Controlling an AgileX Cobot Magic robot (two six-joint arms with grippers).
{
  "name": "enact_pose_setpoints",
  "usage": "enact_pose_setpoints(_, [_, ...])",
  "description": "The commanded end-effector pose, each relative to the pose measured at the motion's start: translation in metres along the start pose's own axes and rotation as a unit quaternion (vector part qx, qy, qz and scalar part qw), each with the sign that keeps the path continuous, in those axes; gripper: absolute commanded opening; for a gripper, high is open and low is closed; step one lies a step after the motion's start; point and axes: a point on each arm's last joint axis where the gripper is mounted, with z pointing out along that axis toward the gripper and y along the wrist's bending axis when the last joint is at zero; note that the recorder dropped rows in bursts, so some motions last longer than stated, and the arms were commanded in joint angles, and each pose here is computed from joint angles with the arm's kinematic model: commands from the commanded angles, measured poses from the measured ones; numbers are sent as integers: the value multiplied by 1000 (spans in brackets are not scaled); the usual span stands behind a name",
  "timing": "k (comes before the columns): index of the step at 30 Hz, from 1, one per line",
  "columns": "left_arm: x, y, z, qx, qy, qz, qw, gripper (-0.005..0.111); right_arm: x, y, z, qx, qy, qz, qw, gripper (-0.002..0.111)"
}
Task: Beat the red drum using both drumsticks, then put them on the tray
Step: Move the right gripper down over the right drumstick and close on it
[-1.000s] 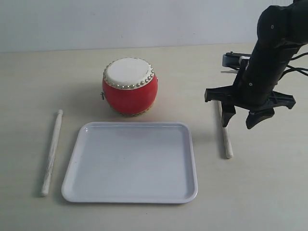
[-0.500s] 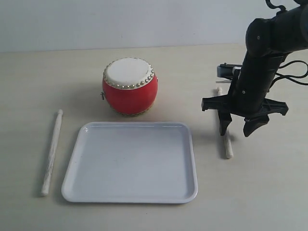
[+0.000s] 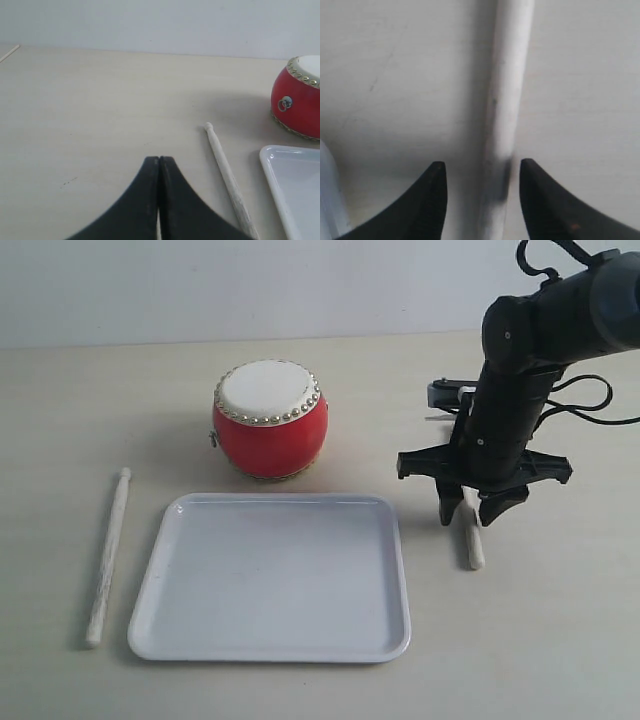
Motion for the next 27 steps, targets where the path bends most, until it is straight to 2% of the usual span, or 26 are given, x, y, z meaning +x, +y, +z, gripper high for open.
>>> enact_pose_setpoints(1, [0,0,0,-1,-5,-1,1000,0,-2,0,-1,7,-9,-3,1000,44])
enact_pose_setpoints(19, [0,0,0,-1,-5,-1,1000,0,4,-4,6,20,12,-5,1000,43])
enact_pose_setpoints(26, [0,0,0,-1,-5,-1,1000,0,4,-4,7,21,14,-5,1000,32])
enact_pose_setpoints(27, [0,0,0,-1,-5,-1,1000,0,4,-4,7,21,15,-5,1000,25])
